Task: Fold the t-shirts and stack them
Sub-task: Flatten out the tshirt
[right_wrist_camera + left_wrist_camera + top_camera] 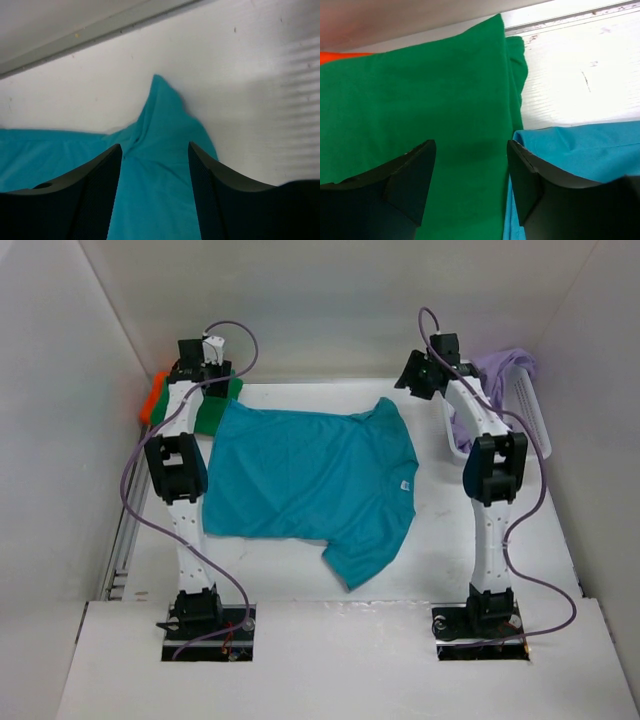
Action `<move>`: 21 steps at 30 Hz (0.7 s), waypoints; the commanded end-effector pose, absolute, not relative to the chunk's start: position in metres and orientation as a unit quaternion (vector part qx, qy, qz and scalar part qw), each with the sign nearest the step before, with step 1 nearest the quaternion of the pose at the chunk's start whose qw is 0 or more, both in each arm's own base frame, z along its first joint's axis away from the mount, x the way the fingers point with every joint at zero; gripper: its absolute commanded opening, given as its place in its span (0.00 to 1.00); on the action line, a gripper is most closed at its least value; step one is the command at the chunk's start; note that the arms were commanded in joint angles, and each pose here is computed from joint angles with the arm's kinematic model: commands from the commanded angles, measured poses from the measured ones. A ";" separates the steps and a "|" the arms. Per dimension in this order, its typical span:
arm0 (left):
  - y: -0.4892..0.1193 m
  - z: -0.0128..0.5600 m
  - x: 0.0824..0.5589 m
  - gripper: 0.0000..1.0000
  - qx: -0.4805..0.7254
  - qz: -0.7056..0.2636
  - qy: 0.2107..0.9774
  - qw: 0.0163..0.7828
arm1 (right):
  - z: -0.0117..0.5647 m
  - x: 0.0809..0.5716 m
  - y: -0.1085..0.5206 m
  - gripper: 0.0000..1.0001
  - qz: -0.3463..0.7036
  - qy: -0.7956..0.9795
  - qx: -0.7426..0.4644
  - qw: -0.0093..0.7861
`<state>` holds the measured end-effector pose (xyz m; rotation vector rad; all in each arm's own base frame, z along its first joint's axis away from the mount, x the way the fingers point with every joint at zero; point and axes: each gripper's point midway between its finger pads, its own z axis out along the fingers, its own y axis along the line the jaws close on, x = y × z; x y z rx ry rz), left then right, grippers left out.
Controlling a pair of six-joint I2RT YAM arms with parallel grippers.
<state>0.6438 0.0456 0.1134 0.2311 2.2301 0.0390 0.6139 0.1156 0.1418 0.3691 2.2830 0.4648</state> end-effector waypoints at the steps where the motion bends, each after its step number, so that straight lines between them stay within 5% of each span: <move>1: 0.055 0.189 0.633 0.58 0.080 0.048 0.870 0.484 | 0.228 0.595 0.124 0.60 0.207 0.865 0.127 0.438; 7: 0.041 0.184 0.498 0.58 0.165 0.025 0.902 0.398 | 0.188 0.436 0.142 0.63 0.145 0.916 0.124 0.354; 13: 0.039 0.115 0.362 0.57 0.197 0.010 0.948 0.250 | 0.116 0.274 0.172 0.62 0.127 0.945 0.142 0.265; 21: 0.073 0.052 0.299 0.55 0.135 0.028 0.977 0.160 | 0.067 0.159 0.220 0.54 0.196 0.951 0.169 0.171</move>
